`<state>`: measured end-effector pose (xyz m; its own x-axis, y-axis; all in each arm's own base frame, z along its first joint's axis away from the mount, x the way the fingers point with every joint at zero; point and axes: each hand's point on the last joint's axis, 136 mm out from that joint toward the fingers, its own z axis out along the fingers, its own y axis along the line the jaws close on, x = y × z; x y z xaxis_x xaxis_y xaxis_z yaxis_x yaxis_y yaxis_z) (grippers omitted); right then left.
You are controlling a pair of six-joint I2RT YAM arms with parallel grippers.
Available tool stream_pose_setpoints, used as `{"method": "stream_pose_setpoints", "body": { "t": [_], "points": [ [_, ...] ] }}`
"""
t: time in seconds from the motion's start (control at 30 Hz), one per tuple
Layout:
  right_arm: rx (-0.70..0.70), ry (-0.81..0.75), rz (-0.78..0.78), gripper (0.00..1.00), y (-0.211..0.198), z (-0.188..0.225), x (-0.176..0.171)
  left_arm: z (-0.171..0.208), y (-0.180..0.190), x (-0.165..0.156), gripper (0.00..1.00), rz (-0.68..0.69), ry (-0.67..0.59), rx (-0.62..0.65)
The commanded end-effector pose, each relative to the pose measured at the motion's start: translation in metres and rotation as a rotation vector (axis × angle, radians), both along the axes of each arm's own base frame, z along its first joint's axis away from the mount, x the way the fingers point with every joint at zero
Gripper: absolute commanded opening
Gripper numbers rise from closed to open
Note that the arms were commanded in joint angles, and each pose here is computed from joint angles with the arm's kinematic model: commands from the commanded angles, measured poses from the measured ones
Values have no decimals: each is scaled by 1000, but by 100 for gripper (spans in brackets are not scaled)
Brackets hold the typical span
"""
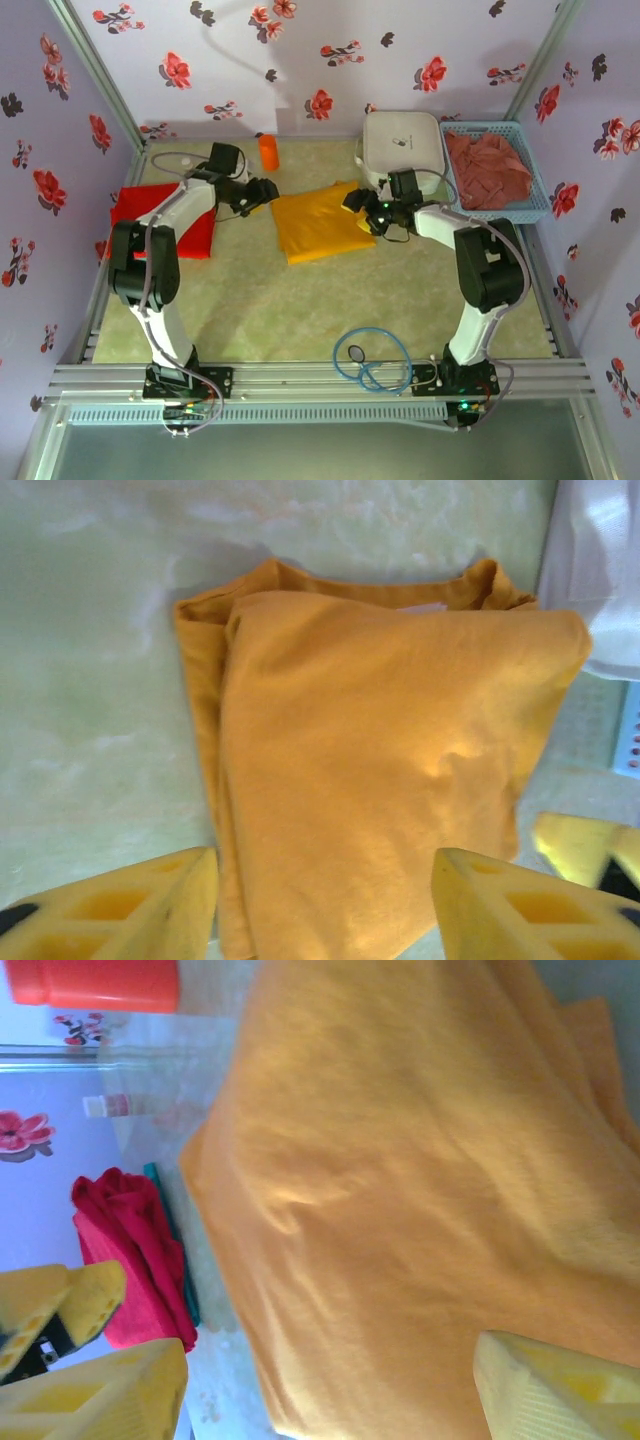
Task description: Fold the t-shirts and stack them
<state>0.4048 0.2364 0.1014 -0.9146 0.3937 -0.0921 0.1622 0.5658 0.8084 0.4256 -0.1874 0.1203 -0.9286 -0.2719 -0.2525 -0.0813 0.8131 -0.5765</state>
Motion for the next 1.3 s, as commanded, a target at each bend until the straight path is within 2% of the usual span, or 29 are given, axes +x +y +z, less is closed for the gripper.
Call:
{"method": "stream_pose_setpoints", "body": {
  "t": [0.0, 0.13, 0.4, 0.67, 1.03, 1.27],
  "points": [
    [-16, -11, 35, 76, -3, 18, -6, -39, 15, -37, 61, -67, 109, 155],
    [-21, -9, 29, 76, -6, 18, -7, -63, -8, -51, 63, -130, 158, 177],
    [-25, -6, 24, 76, -10, 18, -14, -86, -37, -46, 64, -141, 184, 185],
    [-30, 3, 17, 76, -15, 15, -16, -99, -36, -42, 63, -117, 214, 224],
    [-25, 13, 12, 75, -20, 14, -16, -100, -67, -25, 51, -136, 198, 135],
    [-14, 28, 0, 74, -26, 8, -17, -109, -70, -26, 43, -137, 211, 148]
  ]
}}
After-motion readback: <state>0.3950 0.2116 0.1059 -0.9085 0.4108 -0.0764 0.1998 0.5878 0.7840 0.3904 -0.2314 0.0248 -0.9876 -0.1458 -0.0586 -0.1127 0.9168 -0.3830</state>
